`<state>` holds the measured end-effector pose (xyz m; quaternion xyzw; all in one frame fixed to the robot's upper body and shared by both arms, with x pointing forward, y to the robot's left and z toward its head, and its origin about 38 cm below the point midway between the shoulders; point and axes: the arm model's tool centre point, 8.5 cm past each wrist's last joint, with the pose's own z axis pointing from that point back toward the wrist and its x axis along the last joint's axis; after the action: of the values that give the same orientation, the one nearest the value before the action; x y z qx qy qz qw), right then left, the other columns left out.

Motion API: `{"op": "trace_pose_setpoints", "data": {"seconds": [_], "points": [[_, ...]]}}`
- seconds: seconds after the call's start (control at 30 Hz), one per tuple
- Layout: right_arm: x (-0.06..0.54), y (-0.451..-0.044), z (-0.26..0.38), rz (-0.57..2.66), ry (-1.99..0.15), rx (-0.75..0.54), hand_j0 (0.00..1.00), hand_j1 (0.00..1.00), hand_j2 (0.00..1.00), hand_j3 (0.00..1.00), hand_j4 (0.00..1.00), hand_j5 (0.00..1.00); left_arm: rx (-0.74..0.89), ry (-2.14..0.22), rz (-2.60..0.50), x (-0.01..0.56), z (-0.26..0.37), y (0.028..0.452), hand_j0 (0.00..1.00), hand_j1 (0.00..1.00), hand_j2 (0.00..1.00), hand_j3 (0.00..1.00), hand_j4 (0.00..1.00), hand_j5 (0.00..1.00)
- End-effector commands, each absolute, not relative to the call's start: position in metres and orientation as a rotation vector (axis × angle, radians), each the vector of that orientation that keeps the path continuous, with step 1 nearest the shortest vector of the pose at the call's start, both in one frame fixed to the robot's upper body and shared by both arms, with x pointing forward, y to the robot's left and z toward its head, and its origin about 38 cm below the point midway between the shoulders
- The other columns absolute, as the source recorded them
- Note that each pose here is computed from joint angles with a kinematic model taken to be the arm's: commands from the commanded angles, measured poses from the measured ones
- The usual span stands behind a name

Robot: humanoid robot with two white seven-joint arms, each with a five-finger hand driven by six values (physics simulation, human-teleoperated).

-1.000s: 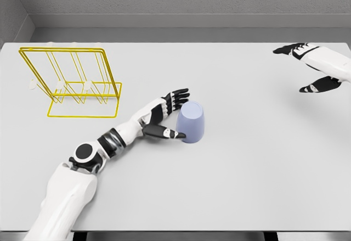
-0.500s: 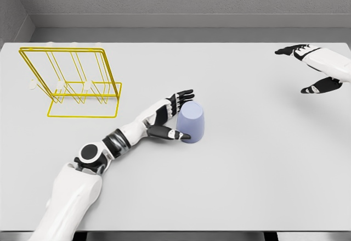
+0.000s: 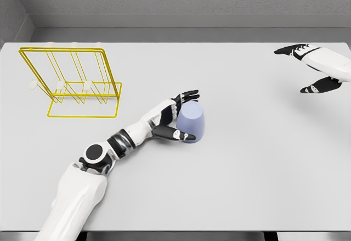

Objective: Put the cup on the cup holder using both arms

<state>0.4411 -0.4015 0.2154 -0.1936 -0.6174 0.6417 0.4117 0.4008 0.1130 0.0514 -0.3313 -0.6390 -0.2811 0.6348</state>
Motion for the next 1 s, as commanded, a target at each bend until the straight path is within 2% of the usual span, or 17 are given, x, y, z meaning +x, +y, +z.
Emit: {"op": "trace_pose_setpoints", "data": {"seconds": [0.0, 0.1, 0.2, 0.3, 0.37, 0.5, 0.63, 0.7, 0.83, 0.97], "points": [[0.441, -0.402, 0.216, 1.608, -1.557, -0.487, 1.0, 1.0, 1.0, 1.0, 1.0, 1.0, -0.765, -1.464, -0.636, 0.401, 0.052, 0.112, 1.0, 1.0, 1.0, 1.0, 1.0, 1.0], [0.441, -0.403, 0.217, 1.607, -1.556, -0.488, 1.0, 1.0, 1.0, 1.0, 1.0, 1.0, -0.765, -1.464, -0.636, 0.401, 0.052, 0.111, 1.0, 1.0, 1.0, 1.0, 1.0, 1.0], [0.441, -0.403, 0.217, 1.607, -1.556, -0.488, 1.0, 1.0, 1.0, 1.0, 1.0, 1.0, -0.766, -1.464, -0.635, 0.401, 0.052, 0.111, 0.85, 0.85, 0.85, 0.85, 0.85, 0.85], [0.441, -0.402, 0.216, 1.607, -1.558, -0.486, 1.0, 1.0, 1.0, 1.0, 1.0, 1.0, -0.766, -1.466, -0.635, 0.401, 0.053, 0.111, 0.77, 0.77, 0.77, 0.77, 0.77, 0.77], [0.441, -0.401, 0.216, 1.607, -1.56, -0.484, 1.0, 1.0, 1.0, 1.0, 1.0, 1.0, -0.766, -1.466, -0.635, 0.401, 0.053, 0.111, 0.73, 0.73, 0.73, 0.73, 0.73, 0.73], [0.441, -0.402, 0.217, 1.605, -1.56, -0.486, 1.0, 1.0, 1.0, 1.0, 1.0, 1.0, -0.748, -1.463, -0.661, 0.4, 0.052, 0.11, 0.72, 0.72, 0.72, 0.72, 0.72, 0.72], [0.442, -0.402, 0.217, 1.605, -1.561, -0.487, 1.0, 1.0, 1.0, 1.0, 1.0, 1.0, -0.747, -1.468, -0.661, 0.401, 0.053, 0.111, 0.53, 0.53, 0.53, 0.53, 0.53, 0.53], [0.442, -0.402, 0.217, 1.605, -1.561, -0.487, 1.0, 1.0, 1.0, 1.0, 1.0, 1.0, -0.745, -1.469, -0.66, 0.401, 0.053, 0.112, 0.52, 0.52, 0.52, 0.52, 0.52, 0.52], [0.441, -0.402, 0.217, 1.605, -1.56, -0.486, 1.0, 1.0, 1.0, 1.0, 1.0, 1.0, -0.741, -1.469, -0.655, 0.401, 0.053, 0.116, 0.45, 0.45, 0.45, 0.45, 0.45, 0.45], [0.442, -0.402, 0.217, 1.605, -1.561, -0.487, 1.0, 1.0, 1.0, 1.0, 1.0, 1.0, -0.759, -1.519, -0.66, 0.397, 0.069, 0.113, 0.44, 0.44, 0.44, 0.44, 0.44, 0.44]]}}
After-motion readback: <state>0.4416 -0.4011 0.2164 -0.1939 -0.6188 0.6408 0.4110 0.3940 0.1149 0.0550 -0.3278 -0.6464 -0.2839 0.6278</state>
